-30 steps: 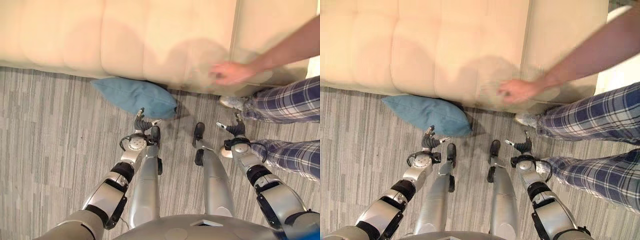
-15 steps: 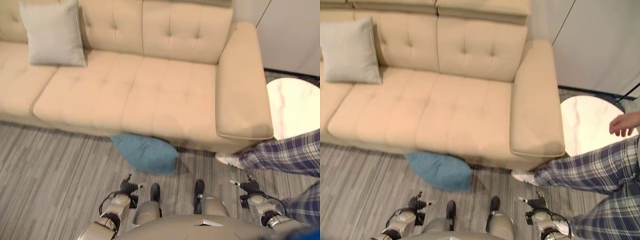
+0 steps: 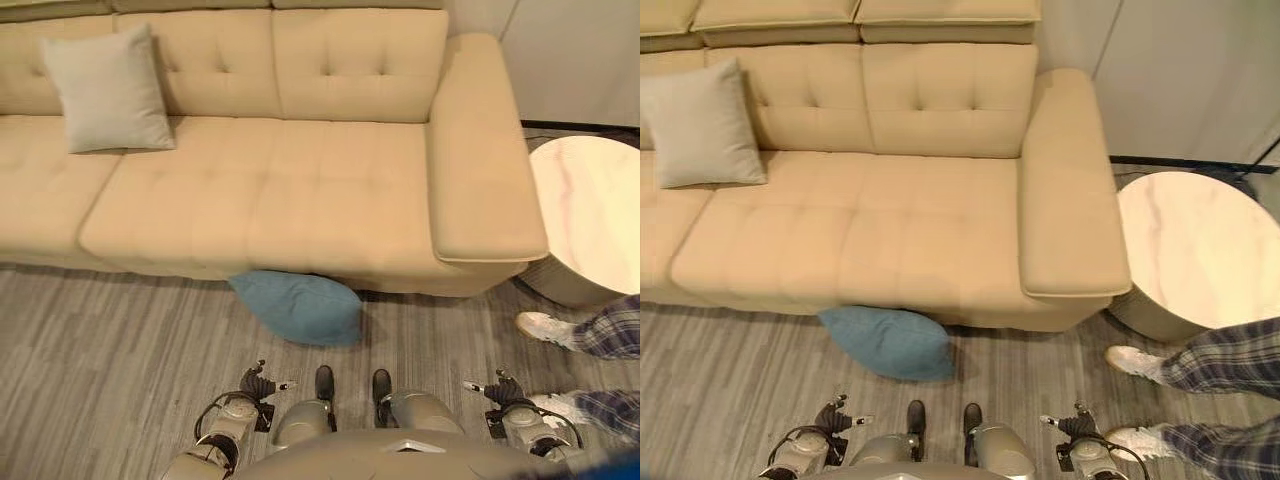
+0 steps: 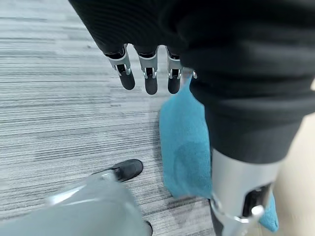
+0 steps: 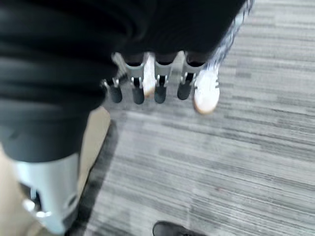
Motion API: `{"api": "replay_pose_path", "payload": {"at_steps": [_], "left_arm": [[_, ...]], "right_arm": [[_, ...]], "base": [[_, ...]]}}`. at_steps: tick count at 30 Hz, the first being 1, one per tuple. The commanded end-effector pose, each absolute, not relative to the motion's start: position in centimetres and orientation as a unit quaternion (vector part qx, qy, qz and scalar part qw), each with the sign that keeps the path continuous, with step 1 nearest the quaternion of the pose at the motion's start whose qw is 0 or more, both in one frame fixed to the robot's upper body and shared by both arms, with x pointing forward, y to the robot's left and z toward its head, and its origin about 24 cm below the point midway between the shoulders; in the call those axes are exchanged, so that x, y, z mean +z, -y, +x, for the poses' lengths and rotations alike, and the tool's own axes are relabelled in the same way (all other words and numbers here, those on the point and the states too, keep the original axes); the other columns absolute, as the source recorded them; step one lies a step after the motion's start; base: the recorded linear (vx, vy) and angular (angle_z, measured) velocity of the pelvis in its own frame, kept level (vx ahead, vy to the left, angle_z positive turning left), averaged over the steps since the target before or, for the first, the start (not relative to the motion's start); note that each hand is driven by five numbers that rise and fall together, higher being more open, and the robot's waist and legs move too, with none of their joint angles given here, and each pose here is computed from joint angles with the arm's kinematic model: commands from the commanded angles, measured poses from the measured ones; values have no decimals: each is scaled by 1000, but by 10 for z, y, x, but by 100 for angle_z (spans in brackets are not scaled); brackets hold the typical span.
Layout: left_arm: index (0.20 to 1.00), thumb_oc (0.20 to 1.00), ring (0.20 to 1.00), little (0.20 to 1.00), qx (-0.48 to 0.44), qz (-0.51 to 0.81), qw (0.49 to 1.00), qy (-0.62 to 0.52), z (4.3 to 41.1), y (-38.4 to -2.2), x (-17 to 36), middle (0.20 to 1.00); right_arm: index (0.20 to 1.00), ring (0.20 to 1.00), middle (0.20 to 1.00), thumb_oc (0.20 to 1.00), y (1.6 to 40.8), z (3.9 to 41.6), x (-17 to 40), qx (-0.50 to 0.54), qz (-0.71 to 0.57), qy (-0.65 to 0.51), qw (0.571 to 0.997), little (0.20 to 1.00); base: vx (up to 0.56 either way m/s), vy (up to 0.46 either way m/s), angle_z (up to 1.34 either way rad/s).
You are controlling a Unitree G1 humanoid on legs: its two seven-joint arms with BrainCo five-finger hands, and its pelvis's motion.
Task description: Pick up all the scattered cushions and arrange them neatly on the sofa.
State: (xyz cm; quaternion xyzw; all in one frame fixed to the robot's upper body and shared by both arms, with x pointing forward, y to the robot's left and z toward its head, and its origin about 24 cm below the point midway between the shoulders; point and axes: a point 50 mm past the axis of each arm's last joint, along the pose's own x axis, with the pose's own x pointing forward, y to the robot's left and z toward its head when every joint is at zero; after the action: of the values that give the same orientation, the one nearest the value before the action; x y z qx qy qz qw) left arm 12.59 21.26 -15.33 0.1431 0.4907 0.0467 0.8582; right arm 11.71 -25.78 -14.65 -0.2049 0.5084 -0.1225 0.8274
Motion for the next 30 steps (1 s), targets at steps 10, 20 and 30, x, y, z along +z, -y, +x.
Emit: {"api": "replay_pose_path", "payload": {"at_steps": [10, 20, 30], "left_arm": [[1000, 1000, 1000, 1000, 23, 156, 874, -459, 148, -205, -146, 1000], [1000, 1000, 1000, 1000, 51, 176, 878, -443, 159, -232, -136, 1000], [1000, 1000, 1000, 1000, 41, 147, 904, -400, 184, -212, -127, 1000]], "right_arm": [[1000, 1000, 1000, 1000, 271, 123, -140, -155, -200, -497, 830, 1000], [1000, 1000, 1000, 1000, 253, 151, -135, -129, -195, -461, 856, 1000], [1000, 1000, 1000, 1000, 265, 165, -124, -138, -224, -431, 863, 1000]], "base": [[100, 234, -5], [13, 255, -62], [12, 42, 39]]}}
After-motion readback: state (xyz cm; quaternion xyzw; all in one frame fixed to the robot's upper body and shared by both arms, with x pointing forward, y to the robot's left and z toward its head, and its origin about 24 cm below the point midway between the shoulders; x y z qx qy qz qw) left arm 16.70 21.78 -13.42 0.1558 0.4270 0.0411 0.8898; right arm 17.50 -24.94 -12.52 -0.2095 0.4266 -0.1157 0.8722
